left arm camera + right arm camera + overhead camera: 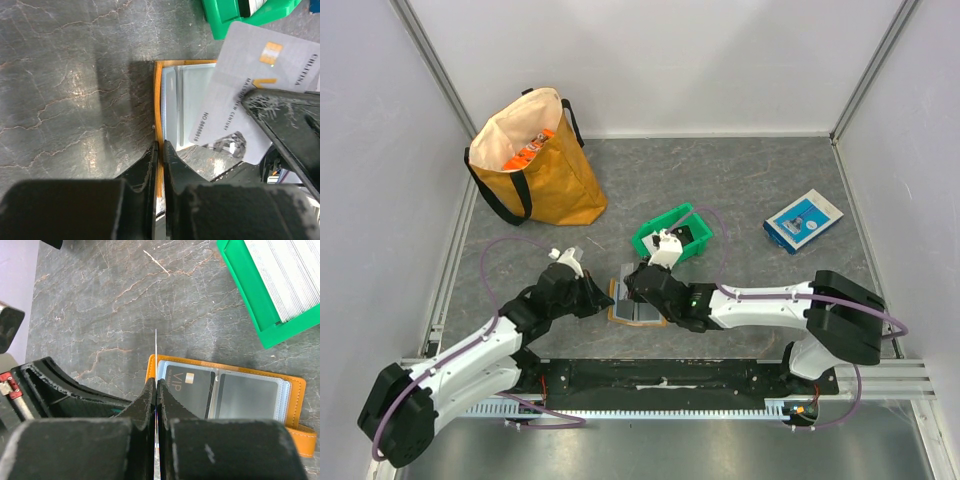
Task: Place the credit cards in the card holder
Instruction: Turn over the card slot in the card holder.
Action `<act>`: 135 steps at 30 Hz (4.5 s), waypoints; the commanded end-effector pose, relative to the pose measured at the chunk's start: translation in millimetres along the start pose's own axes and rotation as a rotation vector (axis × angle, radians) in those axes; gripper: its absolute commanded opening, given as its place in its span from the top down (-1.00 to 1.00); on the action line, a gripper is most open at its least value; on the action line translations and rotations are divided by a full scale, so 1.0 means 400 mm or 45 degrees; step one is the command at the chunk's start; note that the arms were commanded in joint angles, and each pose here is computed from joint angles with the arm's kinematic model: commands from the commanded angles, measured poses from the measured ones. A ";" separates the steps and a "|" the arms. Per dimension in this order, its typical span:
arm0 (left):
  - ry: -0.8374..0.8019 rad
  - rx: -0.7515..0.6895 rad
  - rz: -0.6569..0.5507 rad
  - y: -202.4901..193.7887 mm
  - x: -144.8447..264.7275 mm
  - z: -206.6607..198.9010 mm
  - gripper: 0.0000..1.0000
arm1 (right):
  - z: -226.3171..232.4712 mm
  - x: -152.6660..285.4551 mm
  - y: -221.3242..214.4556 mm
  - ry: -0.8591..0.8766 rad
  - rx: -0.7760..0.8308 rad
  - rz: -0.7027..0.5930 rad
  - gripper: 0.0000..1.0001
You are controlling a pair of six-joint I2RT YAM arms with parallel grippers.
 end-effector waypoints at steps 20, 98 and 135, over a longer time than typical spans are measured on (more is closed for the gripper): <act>-0.115 -0.001 -0.021 -0.003 0.013 -0.009 0.96 | 0.045 -0.029 -0.001 -0.012 -0.019 -0.029 1.00; -0.178 -0.006 -0.081 0.010 0.037 -0.030 0.96 | 0.091 -0.052 -0.063 -0.234 0.360 0.077 1.00; 0.051 0.057 -0.063 -0.047 -0.007 0.077 0.96 | -0.086 0.023 -0.033 0.241 -0.116 0.244 1.00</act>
Point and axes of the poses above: each gripper's point midway between its finger pads, its own x axis back along the fingers, its own z axis along the line the jaws close on, y = z × x, the point moved 10 cm from there along x, back along the fingers, and after that the axes turned 2 degrees about x, right-handed, at the moved point
